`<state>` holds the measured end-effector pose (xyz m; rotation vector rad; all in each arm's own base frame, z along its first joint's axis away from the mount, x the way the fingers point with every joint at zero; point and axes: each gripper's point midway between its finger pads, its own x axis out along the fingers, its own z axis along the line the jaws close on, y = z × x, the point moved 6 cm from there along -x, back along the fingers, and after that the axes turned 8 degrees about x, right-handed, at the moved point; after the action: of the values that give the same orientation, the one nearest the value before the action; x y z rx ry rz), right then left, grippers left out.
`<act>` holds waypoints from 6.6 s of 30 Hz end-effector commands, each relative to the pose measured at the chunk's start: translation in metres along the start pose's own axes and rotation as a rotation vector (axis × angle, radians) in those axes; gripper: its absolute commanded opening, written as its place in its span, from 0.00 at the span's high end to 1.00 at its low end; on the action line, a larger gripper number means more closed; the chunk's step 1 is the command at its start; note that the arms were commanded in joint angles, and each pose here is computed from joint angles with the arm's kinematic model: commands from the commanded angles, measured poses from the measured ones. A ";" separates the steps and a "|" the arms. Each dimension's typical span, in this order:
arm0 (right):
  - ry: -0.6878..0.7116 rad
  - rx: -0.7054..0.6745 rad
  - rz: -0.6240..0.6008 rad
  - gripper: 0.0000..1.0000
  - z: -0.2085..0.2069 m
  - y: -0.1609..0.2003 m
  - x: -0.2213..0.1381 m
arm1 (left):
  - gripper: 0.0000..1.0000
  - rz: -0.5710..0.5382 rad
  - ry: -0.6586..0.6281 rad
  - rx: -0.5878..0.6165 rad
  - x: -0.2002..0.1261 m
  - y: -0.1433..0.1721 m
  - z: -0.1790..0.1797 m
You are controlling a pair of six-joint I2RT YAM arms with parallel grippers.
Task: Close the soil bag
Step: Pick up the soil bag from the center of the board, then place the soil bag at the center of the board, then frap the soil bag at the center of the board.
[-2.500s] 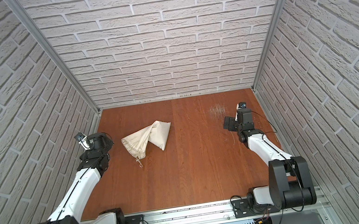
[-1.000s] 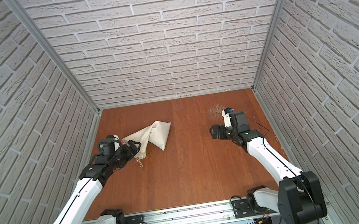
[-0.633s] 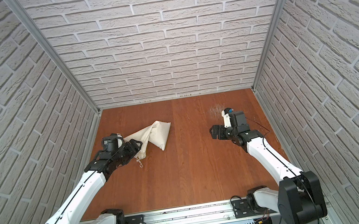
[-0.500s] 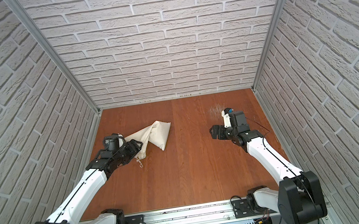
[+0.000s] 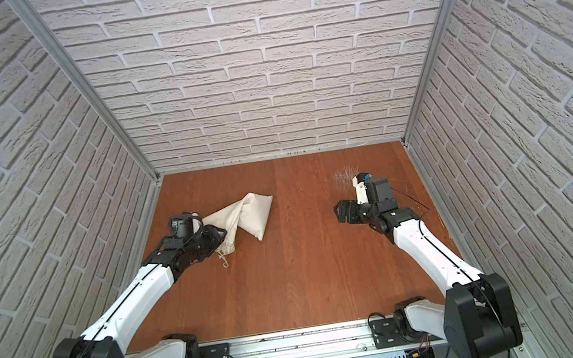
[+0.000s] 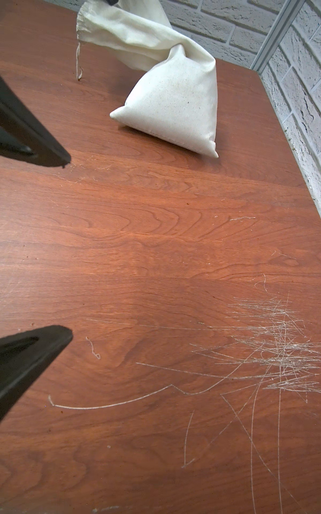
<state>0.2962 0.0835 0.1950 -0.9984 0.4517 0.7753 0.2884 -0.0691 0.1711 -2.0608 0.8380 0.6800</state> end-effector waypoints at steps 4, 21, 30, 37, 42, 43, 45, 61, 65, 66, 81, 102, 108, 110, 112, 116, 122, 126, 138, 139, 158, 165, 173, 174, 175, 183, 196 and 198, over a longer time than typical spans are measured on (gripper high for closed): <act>-0.029 -0.022 -0.017 0.08 0.012 -0.007 -0.003 | 0.88 -0.055 0.048 0.025 -0.004 -0.018 -0.016; -0.048 0.006 -0.025 0.08 0.023 -0.012 -0.021 | 1.00 -0.027 0.164 0.126 -0.012 -0.055 -0.062; -0.098 0.012 -0.031 0.08 0.034 -0.016 -0.031 | 1.00 -0.044 0.245 0.202 -0.026 -0.085 -0.113; -0.142 0.030 -0.032 0.09 0.041 -0.014 -0.033 | 1.00 -0.031 0.304 0.282 -0.042 -0.090 -0.155; -0.163 0.027 -0.034 0.09 0.045 -0.012 -0.038 | 1.00 -0.031 0.337 0.311 -0.054 -0.091 -0.176; -0.168 0.026 -0.035 0.09 0.046 -0.012 -0.039 | 1.00 -0.033 0.346 0.317 -0.056 -0.090 -0.179; -0.180 0.022 -0.038 0.09 0.048 -0.011 -0.042 | 1.00 -0.031 0.360 0.329 -0.061 -0.088 -0.187; -0.261 0.016 -0.057 0.10 0.059 -0.008 -0.066 | 1.00 -0.049 0.431 0.371 -0.082 -0.083 -0.230; -0.343 -0.007 -0.048 0.13 0.072 -0.007 -0.076 | 1.00 -0.076 0.424 0.385 -0.089 -0.082 -0.239; -0.362 -0.016 -0.043 0.13 0.075 -0.006 -0.079 | 1.00 -0.083 0.427 0.388 -0.090 -0.081 -0.242; -0.415 -0.073 -0.043 0.12 0.088 0.005 -0.101 | 1.00 -0.034 0.498 0.429 -0.073 -0.054 -0.301; -0.432 -0.137 -0.009 0.12 0.119 0.044 -0.091 | 1.00 0.055 0.532 0.450 -0.021 -0.003 -0.345; -0.299 -0.236 -0.071 0.09 0.107 0.038 -0.073 | 1.00 0.093 0.546 0.461 -0.016 0.003 -0.348; -0.271 -0.296 -0.085 0.08 0.110 0.032 -0.065 | 1.00 0.103 0.553 0.469 -0.018 0.005 -0.349; -0.256 -0.353 -0.107 0.06 0.113 0.026 -0.055 | 1.00 0.109 0.560 0.481 -0.020 0.008 -0.350; -0.258 -0.434 -0.149 0.03 0.120 0.013 -0.036 | 1.00 0.124 0.571 0.501 -0.027 0.010 -0.352; -0.287 -0.488 -0.139 0.07 0.137 -0.003 -0.014 | 1.00 0.141 0.563 0.524 -0.030 0.012 -0.349; -0.262 -0.510 -0.139 0.37 0.138 -0.009 -0.006 | 1.00 0.135 0.554 0.532 -0.034 0.012 -0.346; -0.280 -0.457 -0.185 0.97 0.135 -0.008 -0.004 | 1.00 0.124 0.522 0.550 -0.039 0.009 -0.339; -0.285 -0.451 -0.194 0.97 0.135 -0.008 -0.005 | 1.00 0.117 0.519 0.550 -0.041 0.007 -0.338; -0.303 -0.488 -0.198 0.57 0.149 -0.022 -0.012 | 1.00 0.123 0.541 0.568 -0.054 0.009 -0.335; -0.276 -0.457 -0.206 0.97 0.145 -0.022 -0.010 | 1.00 0.116 0.539 0.584 -0.060 0.008 -0.334; -0.298 -0.402 -0.262 0.97 0.144 -0.016 -0.034 | 0.44 0.044 0.493 0.603 -0.090 -0.005 -0.319; -0.299 -0.403 -0.258 0.97 0.144 -0.014 -0.034 | 0.36 0.025 0.487 0.602 -0.097 -0.006 -0.315; -0.298 -0.405 -0.254 0.97 0.143 -0.013 -0.034 | 0.33 0.013 0.477 0.601 -0.103 -0.005 -0.309; -0.308 -0.397 -0.247 0.97 0.140 -0.003 -0.034 | 0.17 -0.011 0.222 0.559 -0.103 0.002 -0.233; -0.350 -0.398 -0.232 0.97 0.141 0.010 -0.041 | 0.27 0.085 0.203 0.454 -0.047 -0.007 -0.205; -0.349 -0.401 -0.223 0.97 0.141 0.012 -0.040 | 0.28 0.095 0.228 0.443 -0.042 -0.009 -0.207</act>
<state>0.2645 0.1911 0.2661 -1.2597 -0.0331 0.8586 0.2965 -0.2155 0.3132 -1.6734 1.0835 0.3389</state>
